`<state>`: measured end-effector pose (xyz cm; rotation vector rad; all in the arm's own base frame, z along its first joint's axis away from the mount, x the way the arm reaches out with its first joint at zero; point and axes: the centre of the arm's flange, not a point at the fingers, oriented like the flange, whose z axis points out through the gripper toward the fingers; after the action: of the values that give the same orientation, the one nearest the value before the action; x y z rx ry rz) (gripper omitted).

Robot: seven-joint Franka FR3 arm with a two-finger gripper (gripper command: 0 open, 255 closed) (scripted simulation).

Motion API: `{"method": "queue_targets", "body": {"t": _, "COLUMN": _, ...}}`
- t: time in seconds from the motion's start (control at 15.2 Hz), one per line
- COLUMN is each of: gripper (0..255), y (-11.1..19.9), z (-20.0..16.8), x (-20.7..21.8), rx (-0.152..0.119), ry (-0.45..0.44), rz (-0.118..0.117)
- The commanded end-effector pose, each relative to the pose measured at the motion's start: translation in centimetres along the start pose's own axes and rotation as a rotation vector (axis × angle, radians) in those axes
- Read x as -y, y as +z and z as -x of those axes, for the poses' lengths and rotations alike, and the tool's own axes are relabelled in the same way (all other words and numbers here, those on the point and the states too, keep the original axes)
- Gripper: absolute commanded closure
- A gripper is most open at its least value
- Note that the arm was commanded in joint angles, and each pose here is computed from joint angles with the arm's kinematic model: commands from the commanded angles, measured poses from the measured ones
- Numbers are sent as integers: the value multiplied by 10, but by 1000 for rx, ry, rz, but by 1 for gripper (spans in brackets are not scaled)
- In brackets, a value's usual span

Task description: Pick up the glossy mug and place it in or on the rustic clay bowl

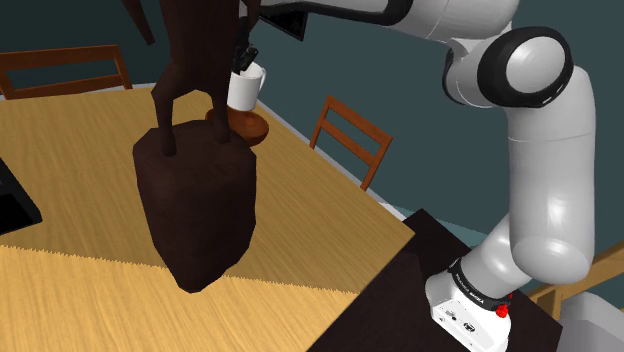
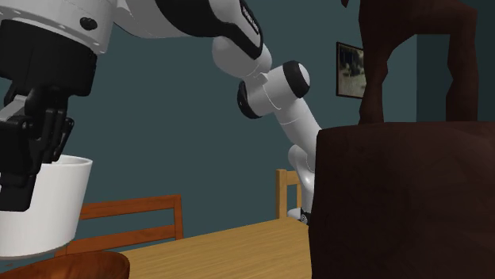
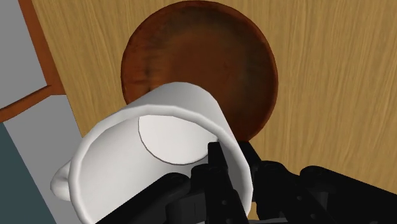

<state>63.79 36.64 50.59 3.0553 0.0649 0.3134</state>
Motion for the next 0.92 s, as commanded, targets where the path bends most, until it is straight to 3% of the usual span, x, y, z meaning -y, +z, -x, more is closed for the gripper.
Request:
{"method": "queue_targets", "body": {"t": 0.0, "gripper": 255, "y": 11, "z": 3, "x": 1, "rx": -1, "ry": 0, "rz": -1}}
{"method": "queue_targets", "body": {"t": 0.26, "gripper": 255, "y": 30, "z": 7, "x": 3, "rx": -1, "ry": 0, "rz": -1}}
{"method": "queue_targets", "body": {"t": 0.79, "gripper": 255, "y": 30, "z": 7, "x": 3, "rx": -1, "ry": 0, "rz": -1}}
{"method": "queue_targets", "body": {"t": 0.86, "gripper": 0, "y": 30, "z": 7, "x": 3, "rx": -1, "ry": 0, "rz": -1}}
